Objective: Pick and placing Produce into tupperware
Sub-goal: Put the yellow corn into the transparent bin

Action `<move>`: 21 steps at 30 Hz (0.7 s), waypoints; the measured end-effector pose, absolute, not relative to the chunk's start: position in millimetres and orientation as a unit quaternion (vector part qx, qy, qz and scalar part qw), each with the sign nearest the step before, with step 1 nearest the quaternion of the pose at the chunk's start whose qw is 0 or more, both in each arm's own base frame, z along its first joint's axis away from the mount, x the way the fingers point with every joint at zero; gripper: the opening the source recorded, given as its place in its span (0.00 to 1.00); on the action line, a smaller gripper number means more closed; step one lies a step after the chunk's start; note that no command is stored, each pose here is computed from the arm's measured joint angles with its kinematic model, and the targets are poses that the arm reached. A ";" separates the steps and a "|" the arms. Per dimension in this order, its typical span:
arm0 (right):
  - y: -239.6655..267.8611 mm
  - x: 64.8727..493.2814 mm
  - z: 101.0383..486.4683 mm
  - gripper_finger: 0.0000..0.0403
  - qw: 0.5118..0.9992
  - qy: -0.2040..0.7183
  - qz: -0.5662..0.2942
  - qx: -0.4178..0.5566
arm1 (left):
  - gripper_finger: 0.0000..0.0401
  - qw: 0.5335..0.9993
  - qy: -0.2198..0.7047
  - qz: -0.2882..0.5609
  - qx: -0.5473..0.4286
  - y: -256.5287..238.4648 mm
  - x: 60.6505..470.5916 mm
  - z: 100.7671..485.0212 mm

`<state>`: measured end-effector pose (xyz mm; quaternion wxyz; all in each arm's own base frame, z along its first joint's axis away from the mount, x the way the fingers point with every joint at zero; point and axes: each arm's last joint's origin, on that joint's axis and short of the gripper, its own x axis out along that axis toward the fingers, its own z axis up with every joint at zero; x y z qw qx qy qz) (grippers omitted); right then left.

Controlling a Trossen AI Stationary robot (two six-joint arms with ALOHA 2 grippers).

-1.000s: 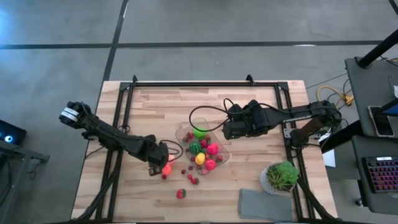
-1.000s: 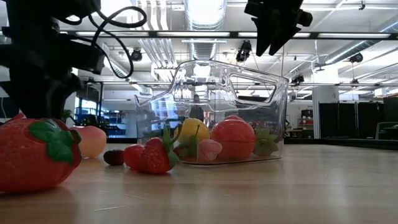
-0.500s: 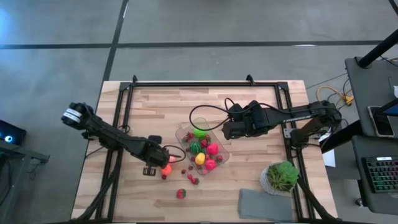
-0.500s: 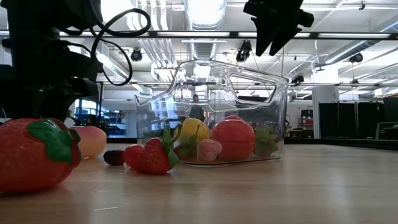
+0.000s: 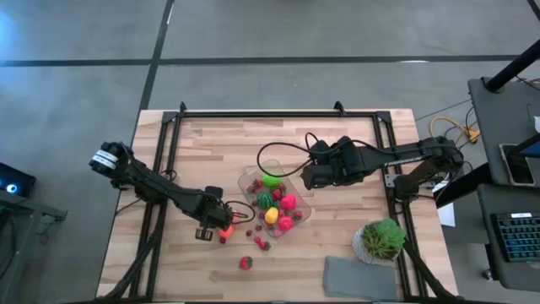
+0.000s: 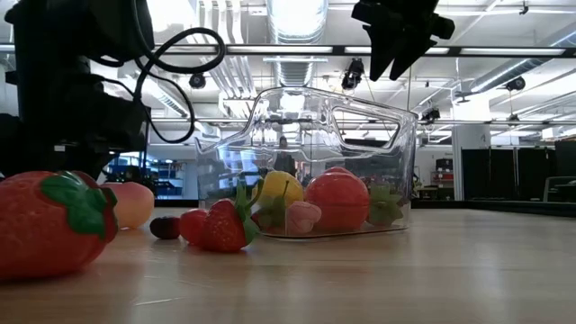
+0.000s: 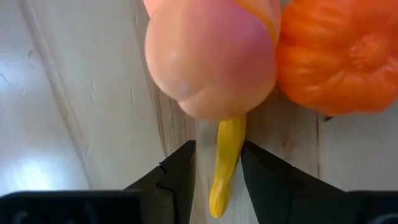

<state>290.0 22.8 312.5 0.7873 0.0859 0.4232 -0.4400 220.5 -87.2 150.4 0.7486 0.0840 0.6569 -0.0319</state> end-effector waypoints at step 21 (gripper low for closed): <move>22.8 290.0 312.5 0.59 0.787 0.423 -0.440 0.086 | 0.01 0.743 0.665 -0.048 0.064 -89.8 222.5 146.4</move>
